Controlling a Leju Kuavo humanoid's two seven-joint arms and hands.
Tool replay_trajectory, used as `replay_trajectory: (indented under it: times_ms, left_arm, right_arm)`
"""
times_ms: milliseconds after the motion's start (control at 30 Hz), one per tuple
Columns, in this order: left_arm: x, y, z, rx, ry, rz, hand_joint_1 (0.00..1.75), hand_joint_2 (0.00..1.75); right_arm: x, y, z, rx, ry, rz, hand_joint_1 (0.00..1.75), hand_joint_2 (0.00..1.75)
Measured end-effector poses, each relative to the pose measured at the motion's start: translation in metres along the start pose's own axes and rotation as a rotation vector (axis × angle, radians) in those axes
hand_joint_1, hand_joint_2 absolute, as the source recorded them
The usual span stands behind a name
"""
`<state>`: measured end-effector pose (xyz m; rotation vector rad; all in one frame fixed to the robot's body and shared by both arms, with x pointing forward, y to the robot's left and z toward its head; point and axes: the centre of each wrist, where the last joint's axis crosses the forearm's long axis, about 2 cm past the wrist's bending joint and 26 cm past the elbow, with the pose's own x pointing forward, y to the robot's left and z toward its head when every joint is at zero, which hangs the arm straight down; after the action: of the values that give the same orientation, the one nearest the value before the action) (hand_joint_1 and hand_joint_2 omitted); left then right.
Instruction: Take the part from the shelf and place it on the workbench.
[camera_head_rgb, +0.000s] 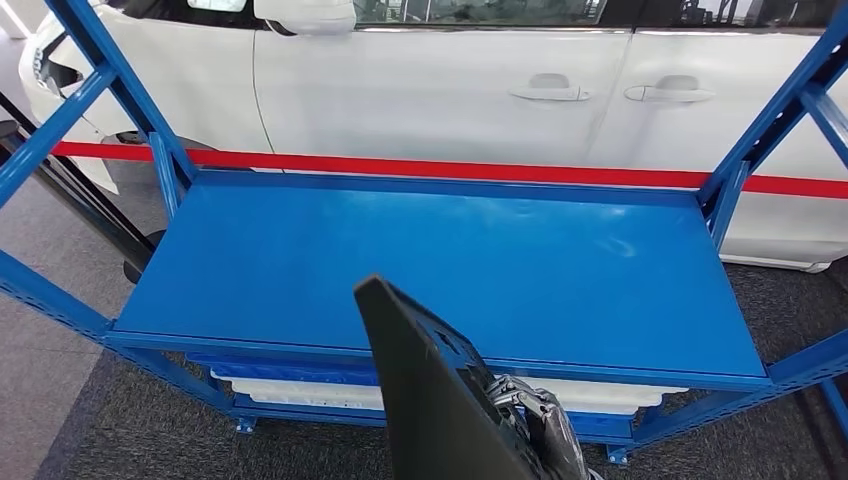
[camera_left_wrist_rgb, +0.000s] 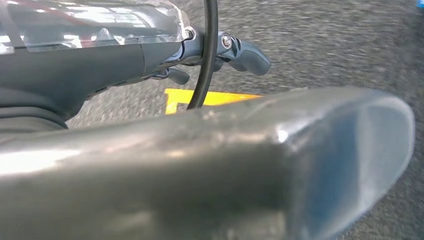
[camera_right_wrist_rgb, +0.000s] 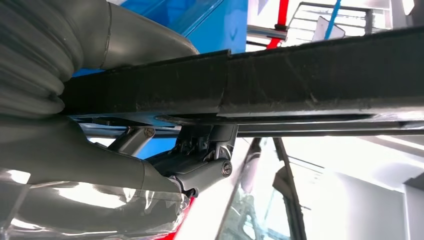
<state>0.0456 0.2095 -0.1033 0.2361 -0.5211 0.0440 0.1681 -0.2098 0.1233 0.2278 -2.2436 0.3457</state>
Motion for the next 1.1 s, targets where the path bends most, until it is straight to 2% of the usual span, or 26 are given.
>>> replay_trajectory:
  times_ms: [367,800,1100]
  left_arm:
    - [0.0074,-0.0025,-0.0023,-0.046,-0.072,-0.058,0.00,0.00]
    - [0.0067,-0.0028,-0.0018,-0.036,-0.015,-0.073,0.00,0.00]
    - [0.0094,-0.0026,-0.0029,-0.027,-0.034,-0.077,0.00,0.00]
  right_arm:
    - [-0.0044,0.0022,0.0036,0.003,0.007,0.030,1.75,1.75]
    - [-0.0039,0.0021,0.0068,0.018,0.019,0.021,1.75,1.75]
    - [-0.0037,0.0028,0.0096,0.027,0.034,-0.020,1.75,1.75]
